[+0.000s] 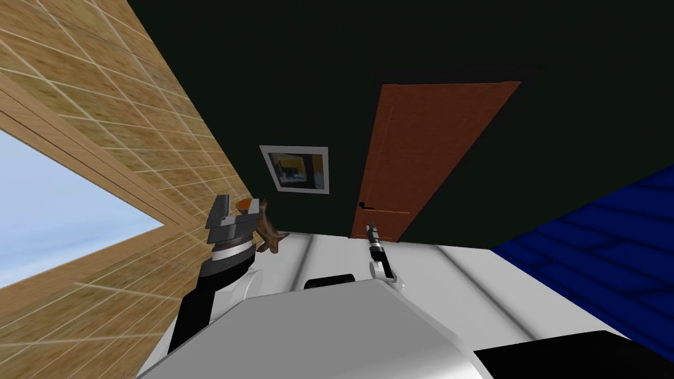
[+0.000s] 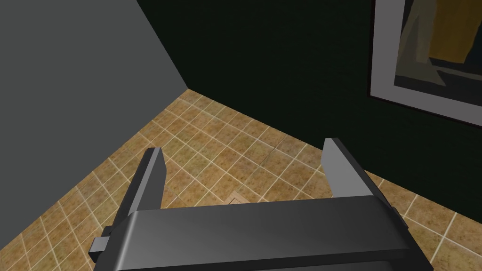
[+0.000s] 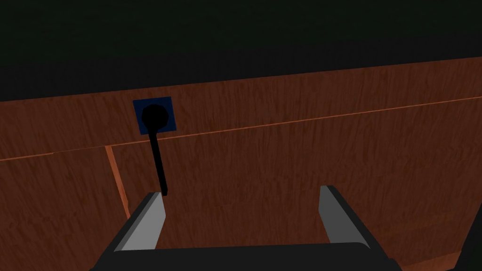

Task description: Pull the door open

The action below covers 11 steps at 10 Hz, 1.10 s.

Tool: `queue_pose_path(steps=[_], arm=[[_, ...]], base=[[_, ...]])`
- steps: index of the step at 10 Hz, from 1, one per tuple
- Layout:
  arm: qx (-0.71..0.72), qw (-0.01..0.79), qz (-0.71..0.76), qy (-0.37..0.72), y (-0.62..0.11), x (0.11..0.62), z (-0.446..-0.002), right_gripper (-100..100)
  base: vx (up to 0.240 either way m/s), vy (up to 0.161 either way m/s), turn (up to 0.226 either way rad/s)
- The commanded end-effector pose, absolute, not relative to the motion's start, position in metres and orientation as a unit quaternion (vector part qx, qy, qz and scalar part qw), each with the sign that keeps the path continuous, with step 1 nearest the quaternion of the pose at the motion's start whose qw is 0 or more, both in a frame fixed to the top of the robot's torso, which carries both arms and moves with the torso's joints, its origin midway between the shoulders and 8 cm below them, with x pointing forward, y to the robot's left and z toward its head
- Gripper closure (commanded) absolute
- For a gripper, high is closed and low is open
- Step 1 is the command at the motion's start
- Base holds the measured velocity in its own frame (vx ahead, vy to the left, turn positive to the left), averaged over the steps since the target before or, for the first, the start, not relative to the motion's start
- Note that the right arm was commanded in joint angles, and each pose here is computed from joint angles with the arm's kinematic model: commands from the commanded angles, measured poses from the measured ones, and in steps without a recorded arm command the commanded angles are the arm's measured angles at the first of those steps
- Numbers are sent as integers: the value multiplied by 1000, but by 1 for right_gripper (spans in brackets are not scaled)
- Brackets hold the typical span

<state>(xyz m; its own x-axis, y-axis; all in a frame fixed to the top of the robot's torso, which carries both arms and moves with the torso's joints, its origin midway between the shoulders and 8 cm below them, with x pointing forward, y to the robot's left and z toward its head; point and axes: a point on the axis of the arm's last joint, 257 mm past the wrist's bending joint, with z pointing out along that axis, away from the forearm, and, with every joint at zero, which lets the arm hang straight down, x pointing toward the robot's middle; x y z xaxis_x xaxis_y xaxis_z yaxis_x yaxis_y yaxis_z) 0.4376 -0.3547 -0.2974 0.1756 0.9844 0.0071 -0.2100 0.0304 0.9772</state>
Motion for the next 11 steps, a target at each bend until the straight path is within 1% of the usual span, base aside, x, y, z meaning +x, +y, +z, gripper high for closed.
queue_pose_path(steps=[1, 3, 5, 11], arm=[[494, 590, 493, 405, -361, 436, -311, -100], [502, 587, 488, 408, -366, 435, -321, -100], [513, 582, 478, 412, -374, 434, -335, -100], [551, 569, 442, 422, -405, 425, -377, -100]], base=[[81, -66, 100], [45, -44, 43], [72, -56, 105], [85, -82, 89]])
